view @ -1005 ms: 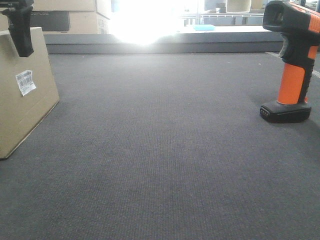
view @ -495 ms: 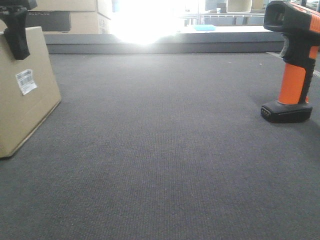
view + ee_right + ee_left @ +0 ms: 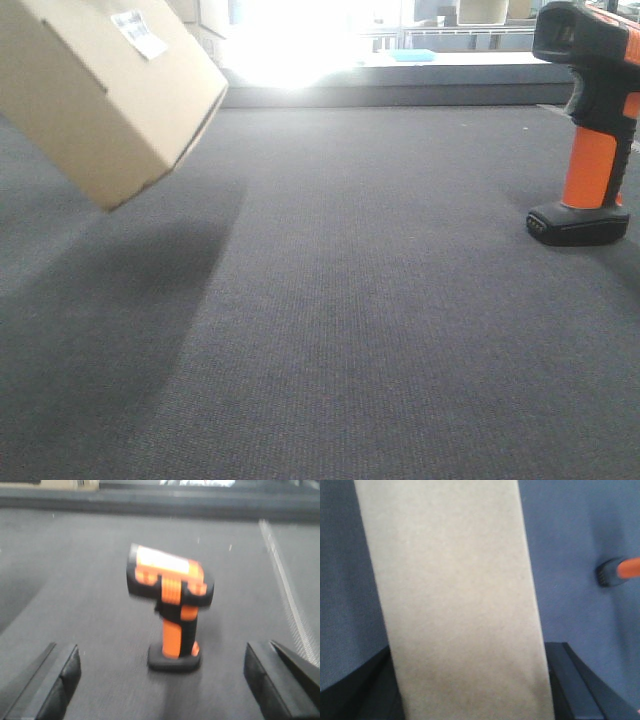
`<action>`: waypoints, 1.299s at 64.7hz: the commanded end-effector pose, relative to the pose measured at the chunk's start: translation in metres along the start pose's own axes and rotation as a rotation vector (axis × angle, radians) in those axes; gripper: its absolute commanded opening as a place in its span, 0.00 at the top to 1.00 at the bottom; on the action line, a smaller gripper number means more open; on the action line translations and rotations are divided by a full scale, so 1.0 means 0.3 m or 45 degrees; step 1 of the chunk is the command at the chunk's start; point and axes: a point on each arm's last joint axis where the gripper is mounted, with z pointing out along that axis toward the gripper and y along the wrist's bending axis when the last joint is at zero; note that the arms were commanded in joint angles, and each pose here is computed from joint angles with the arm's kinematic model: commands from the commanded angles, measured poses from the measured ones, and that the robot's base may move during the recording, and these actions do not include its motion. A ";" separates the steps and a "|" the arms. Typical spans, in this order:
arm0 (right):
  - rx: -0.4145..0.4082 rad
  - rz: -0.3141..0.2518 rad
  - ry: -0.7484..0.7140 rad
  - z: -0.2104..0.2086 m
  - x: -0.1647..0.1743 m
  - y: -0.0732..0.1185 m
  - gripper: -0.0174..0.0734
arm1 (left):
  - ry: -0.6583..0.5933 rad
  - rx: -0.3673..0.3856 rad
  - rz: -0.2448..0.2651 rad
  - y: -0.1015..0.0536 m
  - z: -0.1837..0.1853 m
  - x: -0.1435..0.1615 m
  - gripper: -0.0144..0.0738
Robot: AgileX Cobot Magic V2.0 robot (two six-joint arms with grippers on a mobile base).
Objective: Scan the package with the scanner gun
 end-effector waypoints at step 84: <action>0.154 0.016 -0.171 0.424 0.134 -0.055 0.18 | -0.051 0.077 0.011 -0.014 -0.029 -0.005 0.96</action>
